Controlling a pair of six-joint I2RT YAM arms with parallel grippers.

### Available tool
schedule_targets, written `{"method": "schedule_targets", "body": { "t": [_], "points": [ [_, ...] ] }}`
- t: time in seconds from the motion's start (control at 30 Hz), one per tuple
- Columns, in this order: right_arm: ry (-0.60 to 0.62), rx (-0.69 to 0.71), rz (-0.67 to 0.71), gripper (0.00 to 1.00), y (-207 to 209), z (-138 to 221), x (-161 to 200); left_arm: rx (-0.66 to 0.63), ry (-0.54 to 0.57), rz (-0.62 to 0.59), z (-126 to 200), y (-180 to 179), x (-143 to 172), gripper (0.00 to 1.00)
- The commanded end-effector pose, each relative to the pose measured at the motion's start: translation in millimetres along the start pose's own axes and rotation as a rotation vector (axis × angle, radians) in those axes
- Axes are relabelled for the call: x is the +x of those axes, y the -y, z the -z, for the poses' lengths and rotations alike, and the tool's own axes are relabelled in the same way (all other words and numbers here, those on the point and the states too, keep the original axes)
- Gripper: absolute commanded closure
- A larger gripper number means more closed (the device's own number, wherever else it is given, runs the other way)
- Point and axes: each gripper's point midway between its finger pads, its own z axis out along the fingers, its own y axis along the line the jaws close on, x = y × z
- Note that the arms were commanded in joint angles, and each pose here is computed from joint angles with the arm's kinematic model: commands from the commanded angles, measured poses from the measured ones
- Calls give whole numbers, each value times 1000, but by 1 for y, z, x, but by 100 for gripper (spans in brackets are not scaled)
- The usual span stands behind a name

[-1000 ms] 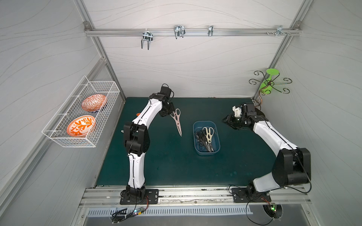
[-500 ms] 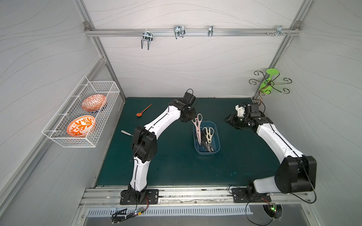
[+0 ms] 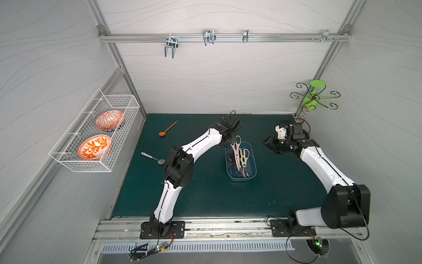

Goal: Put the scissors into the storage box
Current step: Place the scissors in the storage box.

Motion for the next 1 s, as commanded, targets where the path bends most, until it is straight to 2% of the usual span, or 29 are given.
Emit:
{"method": "schedule_targets", "body": {
  "t": [0.0,0.4,0.63,0.7,0.77,0.83,0.97],
  "points": [
    [19,-15,12,57,-2,7,-1,15,37,-20,-5,17,0,100],
    [13,-15,5,57,2,5,1,18,-53,-56,-25,27,41,100],
    [10,-6,-2,57,5,4,1,3,-89,-89,-35,27,45,100],
    [13,-6,-1,57,5,4,0,0,-101,-102,-35,29,46,92],
    [19,-4,-4,57,6,5,-2,-2,-106,-104,-35,29,46,78],
    [29,-2,-1,57,6,7,-5,1,-108,-101,-32,29,46,70],
    [56,32,17,54,13,9,-14,36,-91,-92,-13,36,38,60]
  ]
}}
